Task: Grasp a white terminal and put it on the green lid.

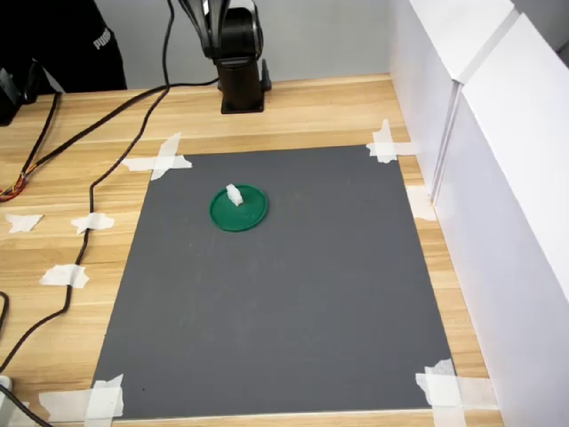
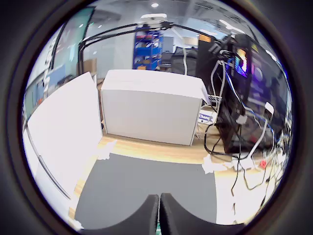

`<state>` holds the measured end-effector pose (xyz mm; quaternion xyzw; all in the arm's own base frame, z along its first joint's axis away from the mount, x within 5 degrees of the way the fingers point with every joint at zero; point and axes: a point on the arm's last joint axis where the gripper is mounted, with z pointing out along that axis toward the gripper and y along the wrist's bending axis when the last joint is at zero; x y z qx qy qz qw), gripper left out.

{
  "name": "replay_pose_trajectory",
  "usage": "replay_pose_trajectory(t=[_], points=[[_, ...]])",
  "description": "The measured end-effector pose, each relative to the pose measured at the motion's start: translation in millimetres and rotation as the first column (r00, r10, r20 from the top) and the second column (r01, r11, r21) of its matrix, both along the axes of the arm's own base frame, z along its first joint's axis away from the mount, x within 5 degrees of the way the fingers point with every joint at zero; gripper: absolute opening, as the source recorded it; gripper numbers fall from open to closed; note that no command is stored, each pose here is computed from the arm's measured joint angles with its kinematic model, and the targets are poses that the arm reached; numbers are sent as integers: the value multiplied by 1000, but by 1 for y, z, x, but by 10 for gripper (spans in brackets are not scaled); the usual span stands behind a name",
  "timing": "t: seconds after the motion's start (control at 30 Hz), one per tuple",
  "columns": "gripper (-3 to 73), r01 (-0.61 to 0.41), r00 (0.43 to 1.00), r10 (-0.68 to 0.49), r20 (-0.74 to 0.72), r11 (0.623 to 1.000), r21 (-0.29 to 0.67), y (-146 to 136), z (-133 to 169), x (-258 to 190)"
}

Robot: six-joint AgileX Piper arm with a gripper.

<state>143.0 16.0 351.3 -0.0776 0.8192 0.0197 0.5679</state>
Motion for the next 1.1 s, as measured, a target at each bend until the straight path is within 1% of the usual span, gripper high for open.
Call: replay_pose_trajectory(t=[0.07,0.2,0.33,0.6,0.77,0.83,0.93,1.1], points=[[-16,17,1000,-18,7,999,28,-2,-12,-13],[-16,30,999,-30,21,1000,-8,-6,-36,-37],[-16,35,999,-34,32,999,-20,-8,-59,-56],[-16,37,999,-37,10,999,-22,-10,-101,-73],[-16,88,994,-87,67,996,-14,-14,-116,-86],[-16,104,990,-104,95,995,7,-15,-123,-92],[-16,97,988,-104,117,993,65,-13,-133,-97],[-16,79,993,-93,74,983,167,-8,-148,-96]])
